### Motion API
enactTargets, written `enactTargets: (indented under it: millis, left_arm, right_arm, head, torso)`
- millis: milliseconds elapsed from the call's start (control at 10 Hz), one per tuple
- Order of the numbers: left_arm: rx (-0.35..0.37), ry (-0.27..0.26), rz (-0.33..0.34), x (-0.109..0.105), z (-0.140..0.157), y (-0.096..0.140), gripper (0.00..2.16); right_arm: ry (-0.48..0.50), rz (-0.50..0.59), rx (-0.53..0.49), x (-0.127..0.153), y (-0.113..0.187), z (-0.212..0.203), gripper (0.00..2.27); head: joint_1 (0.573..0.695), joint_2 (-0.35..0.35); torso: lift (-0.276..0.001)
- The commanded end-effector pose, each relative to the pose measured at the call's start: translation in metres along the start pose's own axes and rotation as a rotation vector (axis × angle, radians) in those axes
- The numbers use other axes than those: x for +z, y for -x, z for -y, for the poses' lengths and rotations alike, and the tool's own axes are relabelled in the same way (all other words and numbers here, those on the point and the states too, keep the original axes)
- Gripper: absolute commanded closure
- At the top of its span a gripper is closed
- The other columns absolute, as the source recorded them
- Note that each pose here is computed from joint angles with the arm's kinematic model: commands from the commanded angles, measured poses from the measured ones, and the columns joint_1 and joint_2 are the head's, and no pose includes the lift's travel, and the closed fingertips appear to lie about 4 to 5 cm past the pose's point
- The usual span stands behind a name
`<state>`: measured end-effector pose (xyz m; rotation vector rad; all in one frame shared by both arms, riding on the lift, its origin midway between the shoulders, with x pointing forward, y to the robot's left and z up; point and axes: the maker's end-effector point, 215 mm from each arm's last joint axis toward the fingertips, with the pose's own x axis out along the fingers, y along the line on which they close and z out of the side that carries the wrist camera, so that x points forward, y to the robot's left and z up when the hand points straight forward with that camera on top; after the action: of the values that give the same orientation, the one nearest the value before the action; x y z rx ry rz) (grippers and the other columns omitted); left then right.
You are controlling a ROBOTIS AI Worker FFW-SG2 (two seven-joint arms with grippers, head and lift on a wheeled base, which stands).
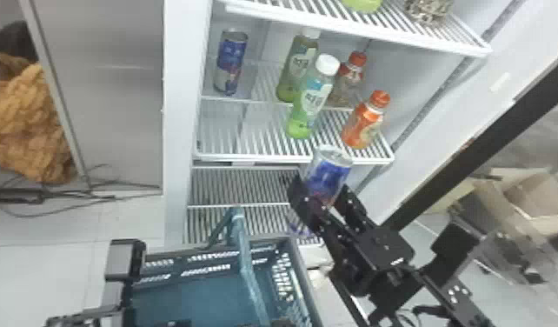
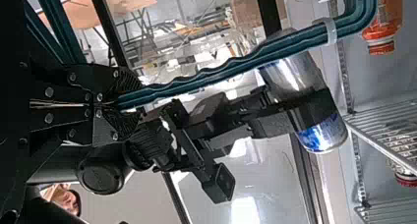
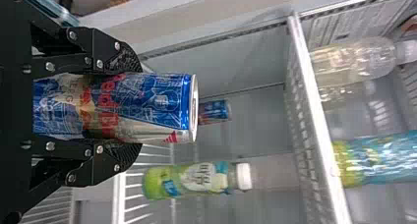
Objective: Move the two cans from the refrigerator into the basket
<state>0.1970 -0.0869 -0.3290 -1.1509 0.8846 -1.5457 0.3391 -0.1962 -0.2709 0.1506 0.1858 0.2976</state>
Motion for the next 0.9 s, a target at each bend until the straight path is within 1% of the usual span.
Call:
enactTargets:
  millis: [0,200,400,500,700,800]
  left_arm:
    - [0.001,0.001,0.000,0.000,0.000,0.000,1.19]
    - [0.003,0.001,0.002,-0.001,-0.001,0.001,1.19]
    - [0.003,0.001,0.002,-0.001,-0.001,0.001,1.19]
    - [0.003,0.001,0.002,-0.001,-0.001,0.001,1.19]
    - [0.003,0.001,0.002,-0.001,-0.001,0.001,1.19]
    - [0.004,0.000,0.001,-0.001,-0.001,0.000,1.19]
  right_arm:
    - [-0.018,-0.048,-0.004,-0.013,0.005,0.001,0.99]
    - [-0.021,-0.116,-0.008,-0.028,0.010,0.001,0.99]
    - [-0.039,-0.273,-0.011,-0.064,0.020,0.001,0.99]
    - [-0.042,-0.325,-0.009,-0.076,0.025,0.000,0.99]
    - [-0.053,-0.466,0.001,-0.107,0.037,-0.003,0.99]
    - [-0.057,-0.502,0.003,-0.116,0.040,-0.002,0.99]
  head:
    - [0.695,-0.350]
    - [0.695,-0.350]
    - [0.695,-0.350]
    - [0.695,-0.350]
    - [0.695,-0.350]
    - [0.695,-0.350]
  torso:
    - [-0.276]
    - [-0.276]
    - [-0.276]
    - [-0.276]
    - [-0.276]
    - [-0.276]
